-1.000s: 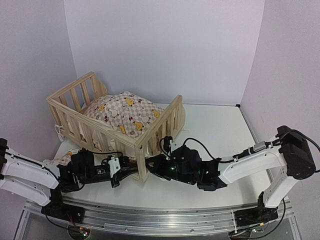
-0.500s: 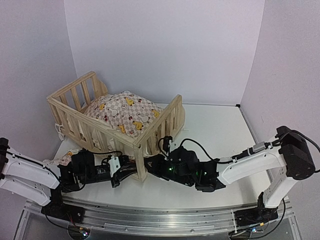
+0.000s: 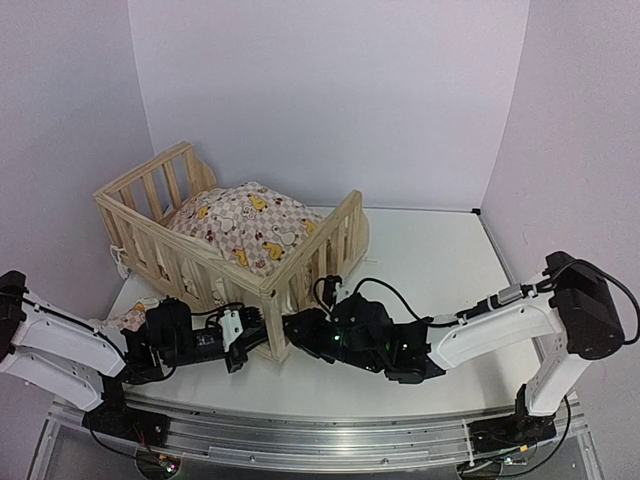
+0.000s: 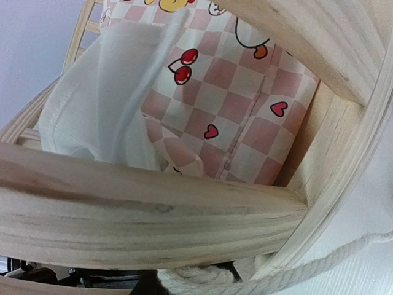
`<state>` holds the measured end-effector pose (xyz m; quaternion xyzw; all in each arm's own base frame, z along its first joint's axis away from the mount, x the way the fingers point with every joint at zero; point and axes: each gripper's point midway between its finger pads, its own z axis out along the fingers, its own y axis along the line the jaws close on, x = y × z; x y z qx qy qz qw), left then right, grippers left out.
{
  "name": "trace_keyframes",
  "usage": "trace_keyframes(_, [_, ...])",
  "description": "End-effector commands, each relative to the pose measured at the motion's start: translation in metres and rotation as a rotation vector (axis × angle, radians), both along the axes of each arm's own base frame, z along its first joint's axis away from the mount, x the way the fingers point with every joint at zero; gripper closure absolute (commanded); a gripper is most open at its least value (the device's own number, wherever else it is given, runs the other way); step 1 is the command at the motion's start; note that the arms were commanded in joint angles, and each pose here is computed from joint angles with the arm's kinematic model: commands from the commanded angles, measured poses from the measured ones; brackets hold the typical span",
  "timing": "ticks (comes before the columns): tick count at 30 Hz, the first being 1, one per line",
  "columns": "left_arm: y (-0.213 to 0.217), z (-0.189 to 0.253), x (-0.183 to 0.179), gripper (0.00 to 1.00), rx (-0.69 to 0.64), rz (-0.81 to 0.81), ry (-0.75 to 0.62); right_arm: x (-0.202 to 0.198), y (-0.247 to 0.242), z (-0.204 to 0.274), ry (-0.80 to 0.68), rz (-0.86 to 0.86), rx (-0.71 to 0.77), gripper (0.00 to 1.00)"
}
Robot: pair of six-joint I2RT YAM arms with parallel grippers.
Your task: Set up the pet bed
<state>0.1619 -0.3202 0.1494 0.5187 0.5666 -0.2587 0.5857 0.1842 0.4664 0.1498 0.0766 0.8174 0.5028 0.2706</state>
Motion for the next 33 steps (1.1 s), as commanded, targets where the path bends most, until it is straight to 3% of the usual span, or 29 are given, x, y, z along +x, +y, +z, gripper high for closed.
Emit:
trace_keyframes(1, [0.002, 0.011, 0.009, 1.0, -0.027, 0.041, 0.023, -0.05, 0.022, 0.035, 0.011, 0.195, -0.003, 0.73])
trace_keyframes(9, [0.013, 0.021, -0.003, 1.0, -0.003, 0.028, 0.112, -0.054, -0.02, 0.049, -0.033, 0.194, -0.147, 0.63])
trace_keyframes(17, [0.026, 0.02, -0.015, 1.0, 0.054, 0.022, 0.21, -0.067, -0.024, 0.079, -0.179, 0.326, -0.158, 0.6])
trace_keyframes(22, [0.021, 0.014, -0.015, 1.0, 0.053, 0.017, 0.244, -0.054, -0.037, 0.073, -0.307, 0.29, -0.265, 0.59])
trace_keyframes(25, [0.015, 0.017, -0.01, 1.0, 0.027, 0.025, 0.225, -0.05, -0.036, 0.078, -0.501, 0.351, -0.374, 0.61])
trace_keyframes(33, [0.01, 0.027, -0.01, 0.98, -0.02, -0.005, 0.155, -0.073, -0.029, 0.075, -1.427, 0.773, -0.757, 0.59])
